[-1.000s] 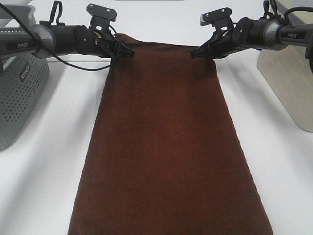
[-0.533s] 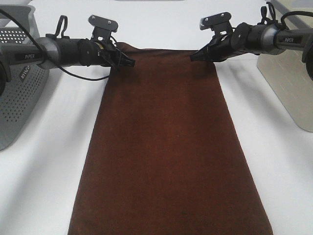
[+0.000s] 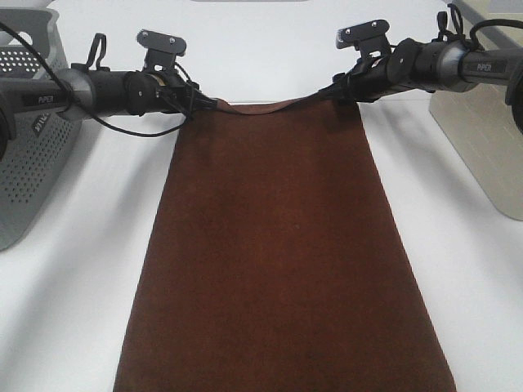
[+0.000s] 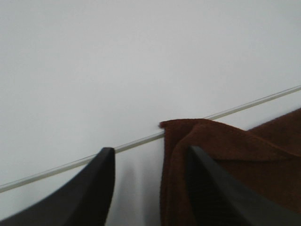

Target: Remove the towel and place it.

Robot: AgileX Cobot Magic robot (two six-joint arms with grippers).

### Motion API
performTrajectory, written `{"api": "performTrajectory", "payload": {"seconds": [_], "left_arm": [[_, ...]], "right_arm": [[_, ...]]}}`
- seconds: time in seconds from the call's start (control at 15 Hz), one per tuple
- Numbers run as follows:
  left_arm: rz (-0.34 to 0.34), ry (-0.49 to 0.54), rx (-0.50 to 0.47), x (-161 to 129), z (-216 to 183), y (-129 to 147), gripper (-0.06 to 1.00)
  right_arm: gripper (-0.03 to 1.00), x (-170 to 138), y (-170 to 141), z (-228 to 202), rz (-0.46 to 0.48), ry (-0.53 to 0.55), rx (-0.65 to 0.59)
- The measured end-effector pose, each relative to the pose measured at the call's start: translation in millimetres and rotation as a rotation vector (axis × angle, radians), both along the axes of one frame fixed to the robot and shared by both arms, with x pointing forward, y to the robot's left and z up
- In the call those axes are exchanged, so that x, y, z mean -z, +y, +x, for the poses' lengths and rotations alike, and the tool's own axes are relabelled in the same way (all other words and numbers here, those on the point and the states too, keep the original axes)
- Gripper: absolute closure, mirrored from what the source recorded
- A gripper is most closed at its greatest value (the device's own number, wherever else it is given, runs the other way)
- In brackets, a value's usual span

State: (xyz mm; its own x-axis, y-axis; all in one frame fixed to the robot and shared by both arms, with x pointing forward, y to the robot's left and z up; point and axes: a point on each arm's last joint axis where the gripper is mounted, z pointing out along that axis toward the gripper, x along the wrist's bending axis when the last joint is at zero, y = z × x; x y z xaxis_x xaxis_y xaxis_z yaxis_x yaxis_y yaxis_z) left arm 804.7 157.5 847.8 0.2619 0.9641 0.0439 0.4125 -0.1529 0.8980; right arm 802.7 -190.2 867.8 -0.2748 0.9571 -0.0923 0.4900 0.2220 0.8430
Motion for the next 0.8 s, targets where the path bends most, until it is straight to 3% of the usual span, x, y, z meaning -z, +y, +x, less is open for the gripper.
{"api": "performTrajectory", "payload": {"seconds": [0.27,0.8], "left_arm": [[-0.036,-0.001,-0.032,1.7,2.2,7.5,0.29],[-0.040,-0.009,-0.034,1.5,2.5,7.5,0.28]], "right_arm": [[0.33,0.0,0.0,0.0,-0.004,-0.001,-0.002],[0.33,-3.8,-0.9,2.2,-0.002,-0.044,0.010]]}}
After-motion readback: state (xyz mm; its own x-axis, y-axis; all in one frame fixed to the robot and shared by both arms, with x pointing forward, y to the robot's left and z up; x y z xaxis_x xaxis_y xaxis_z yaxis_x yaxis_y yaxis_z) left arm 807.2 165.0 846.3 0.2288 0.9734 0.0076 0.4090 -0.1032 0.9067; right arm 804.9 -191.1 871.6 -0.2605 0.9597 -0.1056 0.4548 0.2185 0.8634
